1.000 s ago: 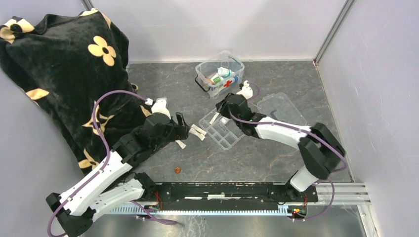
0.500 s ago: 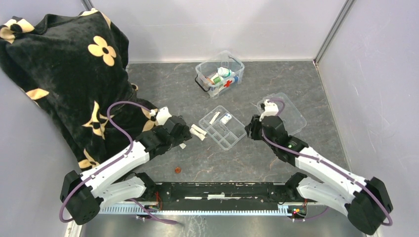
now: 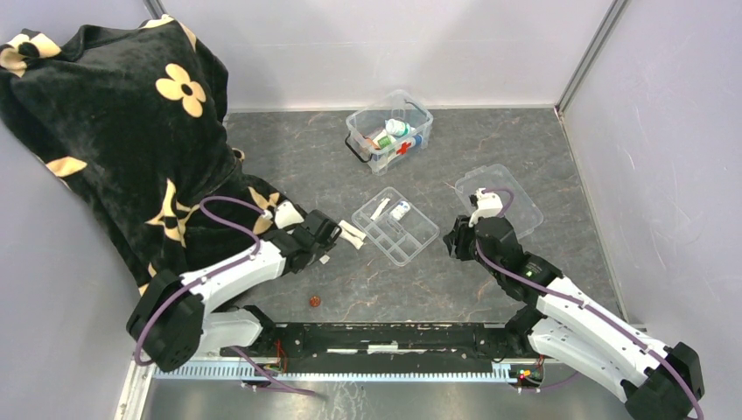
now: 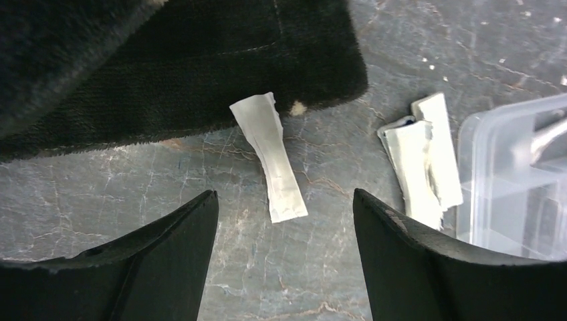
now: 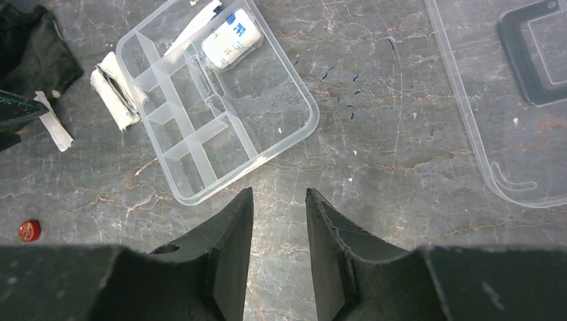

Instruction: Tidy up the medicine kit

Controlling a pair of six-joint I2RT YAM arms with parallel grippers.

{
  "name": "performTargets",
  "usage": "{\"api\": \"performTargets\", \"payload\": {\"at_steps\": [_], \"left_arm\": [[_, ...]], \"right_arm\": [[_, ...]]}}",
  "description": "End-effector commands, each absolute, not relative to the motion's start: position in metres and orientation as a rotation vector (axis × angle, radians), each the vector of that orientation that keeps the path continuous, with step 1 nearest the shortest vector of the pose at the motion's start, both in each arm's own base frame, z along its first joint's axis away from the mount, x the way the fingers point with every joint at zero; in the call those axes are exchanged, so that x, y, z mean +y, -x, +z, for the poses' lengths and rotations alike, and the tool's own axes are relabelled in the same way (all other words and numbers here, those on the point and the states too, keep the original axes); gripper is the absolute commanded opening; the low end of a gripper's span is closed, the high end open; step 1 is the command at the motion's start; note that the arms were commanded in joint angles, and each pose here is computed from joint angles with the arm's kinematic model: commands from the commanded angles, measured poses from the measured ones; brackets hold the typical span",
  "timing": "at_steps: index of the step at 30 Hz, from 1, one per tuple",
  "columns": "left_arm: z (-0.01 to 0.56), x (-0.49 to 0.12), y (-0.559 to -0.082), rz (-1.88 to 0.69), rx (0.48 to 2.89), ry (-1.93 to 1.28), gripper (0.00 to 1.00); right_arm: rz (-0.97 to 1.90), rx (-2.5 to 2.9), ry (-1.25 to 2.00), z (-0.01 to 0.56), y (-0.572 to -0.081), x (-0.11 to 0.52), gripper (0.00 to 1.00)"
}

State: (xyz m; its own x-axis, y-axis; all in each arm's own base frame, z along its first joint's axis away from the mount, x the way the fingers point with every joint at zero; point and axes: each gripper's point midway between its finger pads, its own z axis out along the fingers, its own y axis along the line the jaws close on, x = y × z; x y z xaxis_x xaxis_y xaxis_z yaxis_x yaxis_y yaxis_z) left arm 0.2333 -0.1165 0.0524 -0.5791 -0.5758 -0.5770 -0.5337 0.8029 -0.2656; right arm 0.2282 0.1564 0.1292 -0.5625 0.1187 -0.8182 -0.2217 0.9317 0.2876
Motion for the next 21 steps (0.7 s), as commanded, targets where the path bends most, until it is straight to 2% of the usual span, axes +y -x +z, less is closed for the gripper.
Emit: {"api": "performTargets", "payload": {"at_steps": [1,14,21], "left_arm": [[0.051,-0.119,-0.251,-0.097,2.224,0.954,0.79],[0.029,-0.116,-0.259,-0.071,2.240,1.002,0.68],[0.023,-0.115,-0.258,-0.056,2.248,0.997,0.55]], "right_arm": [[0.424,2.130,0.095,0.128,-0.226,0.152,0.41],[0.422,2.144,0.093,0.121,-0.223,0.151,0.41],[0.432,2.138,0.082,0.121,-0.222,0.150,0.41]]}}
